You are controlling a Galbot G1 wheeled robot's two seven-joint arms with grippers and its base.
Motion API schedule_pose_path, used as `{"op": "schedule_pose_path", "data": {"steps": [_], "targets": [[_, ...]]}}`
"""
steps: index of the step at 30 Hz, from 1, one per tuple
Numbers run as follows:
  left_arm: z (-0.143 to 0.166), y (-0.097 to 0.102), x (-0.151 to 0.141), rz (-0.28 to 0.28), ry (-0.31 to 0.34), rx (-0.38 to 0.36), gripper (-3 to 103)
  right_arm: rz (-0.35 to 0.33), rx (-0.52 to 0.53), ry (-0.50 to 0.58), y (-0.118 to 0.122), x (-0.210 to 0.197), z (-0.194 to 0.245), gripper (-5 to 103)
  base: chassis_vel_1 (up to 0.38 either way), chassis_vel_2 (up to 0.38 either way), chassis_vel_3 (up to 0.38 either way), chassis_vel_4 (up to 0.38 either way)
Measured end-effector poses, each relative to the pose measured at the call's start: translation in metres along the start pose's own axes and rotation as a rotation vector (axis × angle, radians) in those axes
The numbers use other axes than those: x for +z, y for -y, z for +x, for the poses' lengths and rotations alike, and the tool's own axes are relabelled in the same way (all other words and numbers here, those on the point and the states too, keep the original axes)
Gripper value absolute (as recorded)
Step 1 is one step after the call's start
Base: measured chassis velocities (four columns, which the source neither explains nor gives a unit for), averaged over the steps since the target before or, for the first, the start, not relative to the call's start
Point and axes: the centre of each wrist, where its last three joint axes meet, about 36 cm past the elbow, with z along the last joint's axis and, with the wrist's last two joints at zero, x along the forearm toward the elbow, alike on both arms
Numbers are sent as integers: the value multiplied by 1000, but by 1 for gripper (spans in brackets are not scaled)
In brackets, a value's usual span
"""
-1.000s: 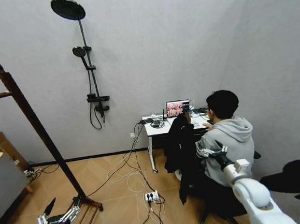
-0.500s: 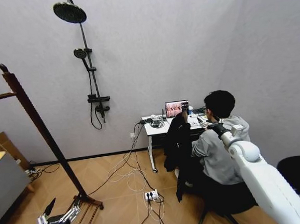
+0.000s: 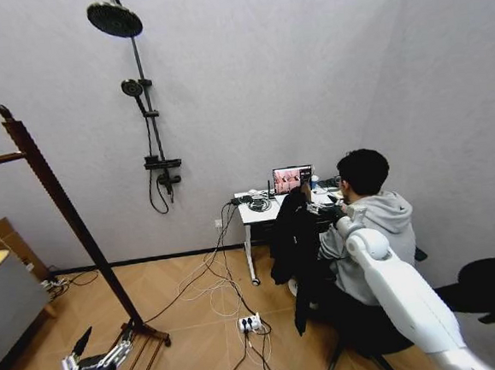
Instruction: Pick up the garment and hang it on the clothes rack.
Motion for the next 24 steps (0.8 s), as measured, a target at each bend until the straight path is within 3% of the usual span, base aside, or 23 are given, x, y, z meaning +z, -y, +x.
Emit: {"op": "schedule_pose_path", "data": {"steps": [4,7,9,12,23,24], "targets": [[0,0,0,0,0,0,100,-3,3,9,-3,-8,-16,103,0,0,0,0],[0,0,0,0,0,0,100,3,0,20,-5,-16,-24,99,0,0,0,0],[0,0,0,0,0,0,100,13,5,20,-5,-20,-25,90,0,0,0,0],[0,0,0,0,0,0,100,16,8,14,-3,-20,-25,85,0,0,0,0],[0,0,0,0,0,0,100,2,-6,0,11,-12,-16,42,0,0,0,0],[0,0,0,0,0,0,100,2,-6,0,11,-12,-16,42,0,0,0,0]]}}
